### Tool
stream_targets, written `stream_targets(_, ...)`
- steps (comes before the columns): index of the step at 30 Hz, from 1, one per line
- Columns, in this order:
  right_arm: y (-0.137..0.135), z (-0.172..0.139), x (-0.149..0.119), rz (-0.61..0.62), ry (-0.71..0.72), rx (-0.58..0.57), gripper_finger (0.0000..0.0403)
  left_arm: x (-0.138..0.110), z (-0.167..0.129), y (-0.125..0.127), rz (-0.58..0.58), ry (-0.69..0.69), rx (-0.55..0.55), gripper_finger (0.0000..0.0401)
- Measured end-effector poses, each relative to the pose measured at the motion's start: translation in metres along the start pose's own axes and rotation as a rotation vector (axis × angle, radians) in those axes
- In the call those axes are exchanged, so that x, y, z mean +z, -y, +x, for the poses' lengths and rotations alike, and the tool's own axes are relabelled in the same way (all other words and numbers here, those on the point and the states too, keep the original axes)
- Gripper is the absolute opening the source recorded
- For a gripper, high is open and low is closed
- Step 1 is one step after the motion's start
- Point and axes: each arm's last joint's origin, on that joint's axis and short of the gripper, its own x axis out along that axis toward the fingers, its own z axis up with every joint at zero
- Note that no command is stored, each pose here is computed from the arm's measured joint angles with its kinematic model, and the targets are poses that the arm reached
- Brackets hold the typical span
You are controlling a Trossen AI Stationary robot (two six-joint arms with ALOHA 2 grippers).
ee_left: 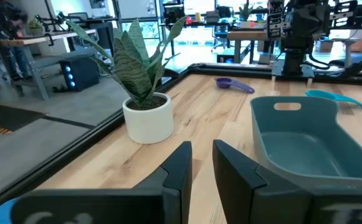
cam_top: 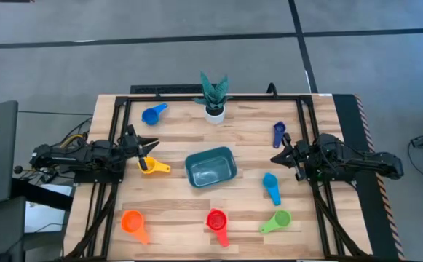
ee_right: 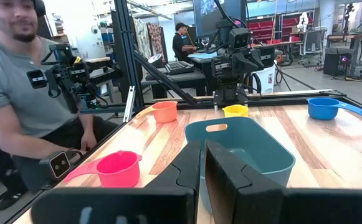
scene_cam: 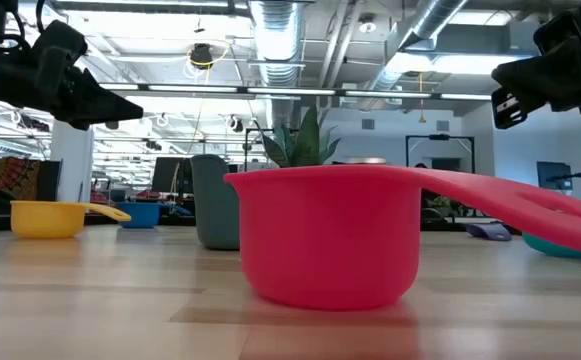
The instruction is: Nest measuring cups in basket
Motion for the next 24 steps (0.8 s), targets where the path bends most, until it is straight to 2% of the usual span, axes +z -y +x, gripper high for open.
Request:
stream_targets(21, 0.0000, 0.0000, 0.0001, 0.000, 0.000, 0.000, 0.0049, 0.0000, 0.0000, 0.0000, 0.000, 0.000, 0.000, 0.0054)
stream_targets(24, 0.0000, 0.0000, 0.0000, 0.000, 0.000, 0.000, 0.0049, 0.0000, 0.0000, -0.0001, 0.067, 0.000, 0.002, 0.0054)
